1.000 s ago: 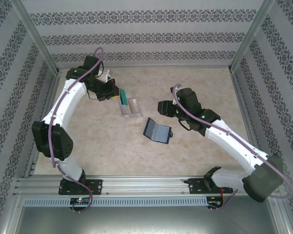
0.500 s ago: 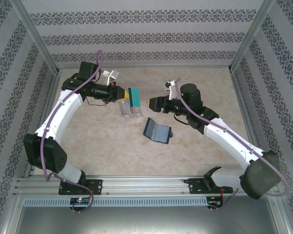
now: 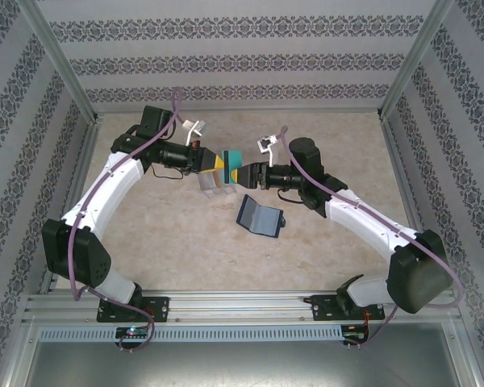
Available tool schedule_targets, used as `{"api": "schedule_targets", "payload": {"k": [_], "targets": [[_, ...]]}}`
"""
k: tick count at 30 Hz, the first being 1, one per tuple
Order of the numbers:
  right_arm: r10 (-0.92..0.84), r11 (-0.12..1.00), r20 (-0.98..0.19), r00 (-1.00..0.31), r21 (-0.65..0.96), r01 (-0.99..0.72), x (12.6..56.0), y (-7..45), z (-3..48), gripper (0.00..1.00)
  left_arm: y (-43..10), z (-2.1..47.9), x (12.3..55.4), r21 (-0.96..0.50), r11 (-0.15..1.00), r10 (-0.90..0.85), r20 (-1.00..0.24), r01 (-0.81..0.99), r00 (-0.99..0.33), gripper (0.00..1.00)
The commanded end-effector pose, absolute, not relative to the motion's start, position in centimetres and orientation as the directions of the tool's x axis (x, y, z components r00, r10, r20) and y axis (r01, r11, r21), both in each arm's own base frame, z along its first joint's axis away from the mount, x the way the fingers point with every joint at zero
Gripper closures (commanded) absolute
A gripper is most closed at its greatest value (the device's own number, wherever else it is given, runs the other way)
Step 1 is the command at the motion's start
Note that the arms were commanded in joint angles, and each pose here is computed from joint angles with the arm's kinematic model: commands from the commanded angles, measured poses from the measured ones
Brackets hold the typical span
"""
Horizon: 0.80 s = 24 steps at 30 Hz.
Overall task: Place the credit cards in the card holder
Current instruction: Pass the credit card.
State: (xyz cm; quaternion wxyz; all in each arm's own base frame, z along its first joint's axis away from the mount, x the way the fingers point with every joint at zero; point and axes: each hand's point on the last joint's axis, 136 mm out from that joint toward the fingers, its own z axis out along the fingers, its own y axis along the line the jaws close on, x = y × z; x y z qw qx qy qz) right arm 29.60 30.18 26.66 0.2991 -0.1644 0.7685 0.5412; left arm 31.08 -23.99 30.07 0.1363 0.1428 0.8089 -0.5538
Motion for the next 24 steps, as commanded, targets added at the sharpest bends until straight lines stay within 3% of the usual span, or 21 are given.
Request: {"api": "schedule_targets", "payload": {"k": [1,7,12,16,18,22,24], "targets": [[0.105,0.289,-0.647,-0.755,0.746,-0.600,29.5,30.1,27.8,0.37,-24.9,29.9,30.7,-0.855,0.304,0.114,-0.404,0.420,-0.907,1.00],[0.134,0.281,-0.651,-0.748,0.748,-0.601,29.3,29.0,28.4,0.43,-24.8,28.4,30.6,-0.860,0.329,0.122,-0.371,0.390,-0.921,1.00],[0.127,0.250,-0.646,-0.753,0.755,-0.606,28.7,28.8,28.5,0.75,-25.2,28.1,30.4,-0.863,0.330,0.133,-0.358,0.382,-0.924,0.99],[0.119,0.248,-0.644,-0.756,0.756,-0.605,28.4,28.6,28.2,1.00,-25.3,28.2,30.6,-0.866,0.330,0.124,-0.356,0.377,-0.926,0.86],[0.121,0.256,-0.644,-0.755,0.756,-0.603,28.3,28.4,28.0,1.00,-25.2,28.2,30.6,-0.867,0.336,0.116,-0.350,0.368,-0.930,0.69],[0.120,0.299,-0.669,-0.733,0.729,-0.616,28.0,27.7,27.6,1.00,-25.0,27.9,30.7,-0.872,0.360,0.078,-0.326,0.331,-0.942,0.58],[0.116,0.332,-0.688,-0.717,0.707,-0.624,28.0,27.3,27.2,1.00,-24.8,27.8,30.9,-0.874,0.378,0.047,-0.313,0.307,-0.949,0.42]]}}
